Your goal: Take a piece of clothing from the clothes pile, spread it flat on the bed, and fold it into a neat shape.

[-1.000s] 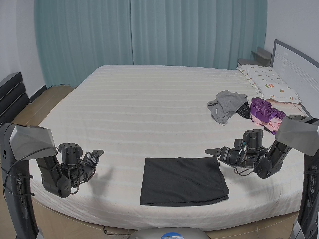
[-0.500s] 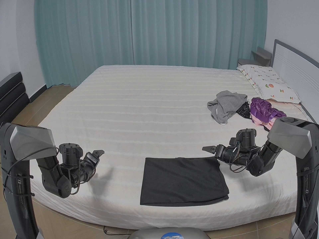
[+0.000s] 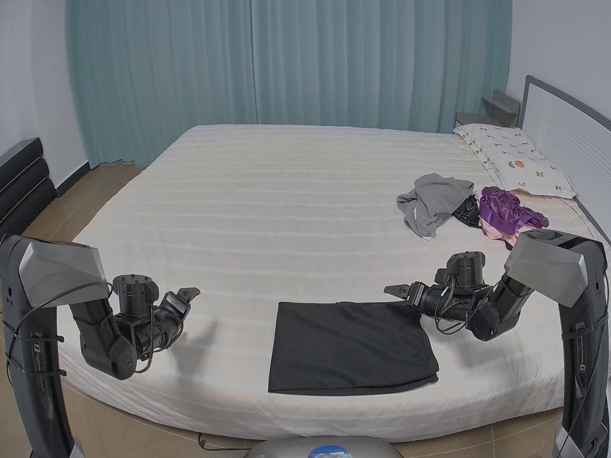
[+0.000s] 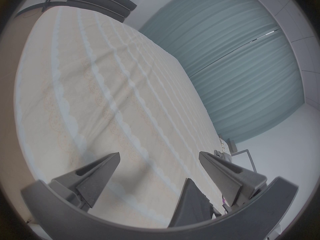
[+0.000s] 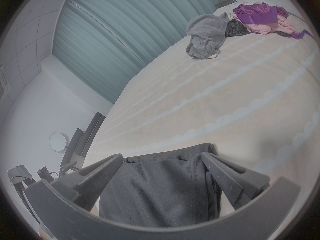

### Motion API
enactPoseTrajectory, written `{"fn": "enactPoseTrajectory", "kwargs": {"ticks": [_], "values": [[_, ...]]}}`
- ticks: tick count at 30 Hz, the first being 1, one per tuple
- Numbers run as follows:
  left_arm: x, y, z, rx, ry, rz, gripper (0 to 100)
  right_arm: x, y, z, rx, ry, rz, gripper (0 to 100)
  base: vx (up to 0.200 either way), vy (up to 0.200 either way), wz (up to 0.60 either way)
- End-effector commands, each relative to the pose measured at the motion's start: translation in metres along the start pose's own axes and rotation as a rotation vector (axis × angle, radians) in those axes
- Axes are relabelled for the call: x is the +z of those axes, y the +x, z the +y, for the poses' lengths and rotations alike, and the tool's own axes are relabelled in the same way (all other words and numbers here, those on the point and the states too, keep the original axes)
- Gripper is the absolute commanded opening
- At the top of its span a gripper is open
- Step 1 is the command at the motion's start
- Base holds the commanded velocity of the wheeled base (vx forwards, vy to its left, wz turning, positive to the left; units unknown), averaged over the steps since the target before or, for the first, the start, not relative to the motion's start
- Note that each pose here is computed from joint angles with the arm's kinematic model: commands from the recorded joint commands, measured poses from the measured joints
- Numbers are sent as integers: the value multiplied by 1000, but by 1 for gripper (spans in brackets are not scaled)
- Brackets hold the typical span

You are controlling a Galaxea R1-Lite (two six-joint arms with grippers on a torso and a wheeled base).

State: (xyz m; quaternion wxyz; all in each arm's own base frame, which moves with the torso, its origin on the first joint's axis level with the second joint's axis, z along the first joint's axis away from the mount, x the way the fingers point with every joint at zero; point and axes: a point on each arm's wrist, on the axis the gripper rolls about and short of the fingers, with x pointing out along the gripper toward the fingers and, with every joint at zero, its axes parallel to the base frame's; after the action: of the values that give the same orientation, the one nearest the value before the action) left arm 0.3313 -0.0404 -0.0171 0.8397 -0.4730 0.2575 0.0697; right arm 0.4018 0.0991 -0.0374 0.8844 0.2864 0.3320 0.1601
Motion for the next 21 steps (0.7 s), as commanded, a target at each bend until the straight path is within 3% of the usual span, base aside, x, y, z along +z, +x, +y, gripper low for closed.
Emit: {"fn": "enactPoseTrajectory", "kwargs": {"ticks": [1, 15, 16, 21], "values": [[0, 0, 0, 1, 7, 0, 100, 0, 2, -2, -3, 3, 0, 100, 0, 0, 0], [0, 1, 1, 2, 12, 1, 100, -4, 9, -5, -20, 2, -1, 100, 0, 0, 0], [0, 1, 1, 2, 12, 1, 100, -4, 9, -5, -20, 2, -1, 0, 0, 0, 0], [0, 1, 1, 2, 12, 1, 100, -4, 8, -6, -24, 5, 0, 0, 0, 0, 0]]}}
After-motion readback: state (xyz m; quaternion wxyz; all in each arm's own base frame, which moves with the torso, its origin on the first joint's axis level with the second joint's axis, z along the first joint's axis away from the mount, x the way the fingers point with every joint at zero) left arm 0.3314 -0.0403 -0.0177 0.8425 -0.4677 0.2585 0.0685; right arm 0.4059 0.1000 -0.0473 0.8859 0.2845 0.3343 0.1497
